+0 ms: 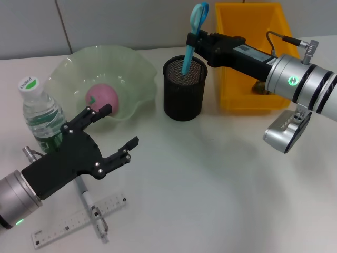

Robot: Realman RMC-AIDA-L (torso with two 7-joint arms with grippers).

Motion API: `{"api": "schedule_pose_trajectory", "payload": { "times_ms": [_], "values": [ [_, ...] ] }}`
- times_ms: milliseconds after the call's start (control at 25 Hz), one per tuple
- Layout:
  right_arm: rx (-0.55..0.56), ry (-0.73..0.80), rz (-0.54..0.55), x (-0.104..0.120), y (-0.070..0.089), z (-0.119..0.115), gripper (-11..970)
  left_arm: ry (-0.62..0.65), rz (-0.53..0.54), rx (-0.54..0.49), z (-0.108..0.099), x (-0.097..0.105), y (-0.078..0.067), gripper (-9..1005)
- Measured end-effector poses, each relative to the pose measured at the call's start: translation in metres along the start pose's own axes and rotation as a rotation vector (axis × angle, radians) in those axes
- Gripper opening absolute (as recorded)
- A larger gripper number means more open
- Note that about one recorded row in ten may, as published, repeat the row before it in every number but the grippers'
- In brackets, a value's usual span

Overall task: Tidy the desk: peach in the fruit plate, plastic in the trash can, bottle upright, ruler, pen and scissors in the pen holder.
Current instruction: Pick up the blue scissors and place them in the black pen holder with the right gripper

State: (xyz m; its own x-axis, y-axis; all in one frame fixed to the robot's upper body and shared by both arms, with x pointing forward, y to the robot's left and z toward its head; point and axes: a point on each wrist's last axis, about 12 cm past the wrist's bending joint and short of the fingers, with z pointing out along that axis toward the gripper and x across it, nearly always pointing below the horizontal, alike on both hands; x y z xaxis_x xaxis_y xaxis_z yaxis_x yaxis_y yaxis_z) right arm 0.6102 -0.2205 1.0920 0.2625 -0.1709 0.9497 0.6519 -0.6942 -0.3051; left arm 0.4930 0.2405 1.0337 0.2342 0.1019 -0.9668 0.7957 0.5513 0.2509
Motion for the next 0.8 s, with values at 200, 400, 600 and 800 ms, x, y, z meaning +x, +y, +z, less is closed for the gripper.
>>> {"api": "schedule_pose_trajectory", "payload": {
  "times_ms": [200, 400, 600, 800],
  "values": [
    [0.008, 0.0, -0.032, 0.0008, -0.0014, 0.0024, 335, -0.003, 0.0, -0.007, -0.0001, -0.0003, 0.0008, 812],
    [0.006, -0.009, -0.035, -0.0014, -0.0015, 0.0037, 340, -0.002, -0.006, -0.012, -0.0001, 0.0001, 0.0, 812],
    [-0.008, -0.025, -0.037, -0.0065, -0.0002, 0.0028, 346, 0.006, -0.012, -0.01, -0.0003, 0.0016, -0.0016, 812],
    [-0.012, -0.03, -0.044, -0.0089, -0.0007, 0.0032, 352, 0.009, -0.015, -0.008, -0.0001, 0.002, -0.0024, 812]
  ]
}}
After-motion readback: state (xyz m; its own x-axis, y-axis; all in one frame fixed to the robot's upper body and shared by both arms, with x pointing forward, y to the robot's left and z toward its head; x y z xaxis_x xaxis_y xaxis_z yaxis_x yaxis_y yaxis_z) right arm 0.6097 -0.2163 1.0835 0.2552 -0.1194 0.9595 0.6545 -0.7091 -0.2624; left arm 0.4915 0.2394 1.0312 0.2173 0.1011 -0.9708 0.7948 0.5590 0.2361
